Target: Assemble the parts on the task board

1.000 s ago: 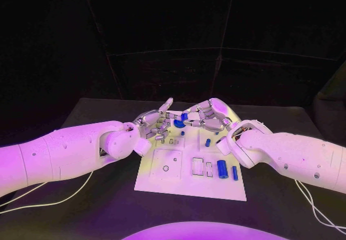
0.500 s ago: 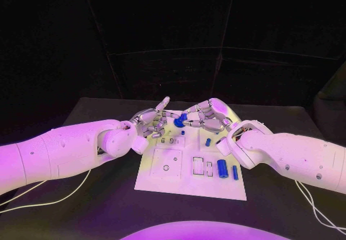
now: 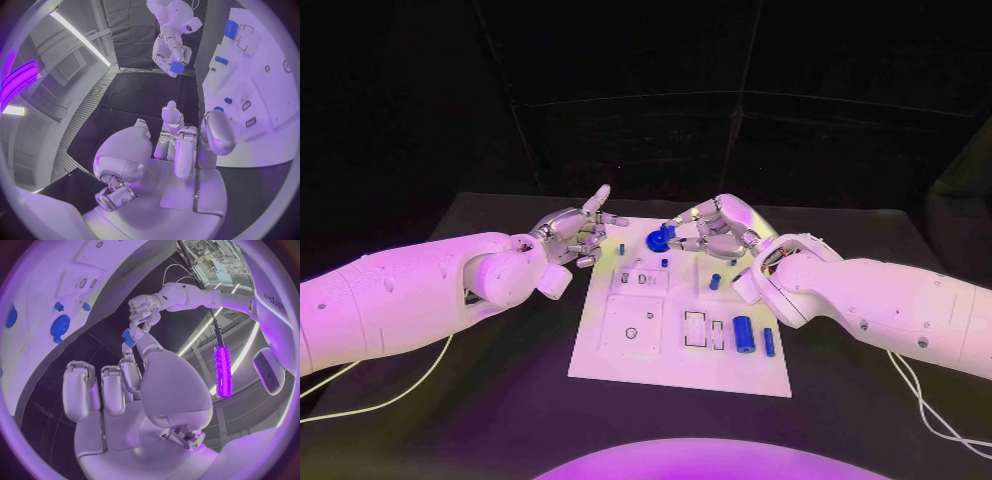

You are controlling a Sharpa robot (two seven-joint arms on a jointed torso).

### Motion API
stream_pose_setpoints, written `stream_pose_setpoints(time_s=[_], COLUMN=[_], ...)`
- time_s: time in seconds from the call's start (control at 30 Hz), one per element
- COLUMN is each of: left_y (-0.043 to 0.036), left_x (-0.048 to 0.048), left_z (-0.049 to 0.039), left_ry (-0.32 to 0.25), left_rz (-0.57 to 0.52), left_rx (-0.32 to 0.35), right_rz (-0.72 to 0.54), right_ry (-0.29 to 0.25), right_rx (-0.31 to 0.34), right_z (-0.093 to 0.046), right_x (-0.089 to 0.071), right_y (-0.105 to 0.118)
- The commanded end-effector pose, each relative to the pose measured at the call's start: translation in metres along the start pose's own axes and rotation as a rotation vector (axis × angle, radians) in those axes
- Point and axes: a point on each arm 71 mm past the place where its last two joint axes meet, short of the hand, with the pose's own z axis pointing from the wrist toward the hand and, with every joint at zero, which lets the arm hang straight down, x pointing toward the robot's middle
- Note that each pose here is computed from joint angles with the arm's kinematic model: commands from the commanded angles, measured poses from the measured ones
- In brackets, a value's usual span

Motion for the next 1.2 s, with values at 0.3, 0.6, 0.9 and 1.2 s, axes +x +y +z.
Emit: stream_pose_setpoints(time_s=[0.3,0.6,0.9,1.2], left_y=[-0.038,-0.0442,-0.0445,-0.0439], left_x=[-0.0064,-0.0039,-0.002,-0.0009], left_z=[-0.0193,-0.0213,-0.0202,-0.019], left_ry=[-0.005,-0.015,-0.014,-0.012], left_rz=[0.025,-0.003,-0.016,-0.018], left_rx=[0.184,0.212,0.21,0.202], right_rz=[-0.192,-0.261,-0.292,-0.317], right_ry=[0.152,0.192,0.217,0.235], right_rx=[0.06,0.076,0.085,0.079], right_z=[0.02,0.033,0.04,0.041], right_x=[0.013,0.028,0.038,0.047], right_y=[-0.017,-0.02,-0.02,-0.021])
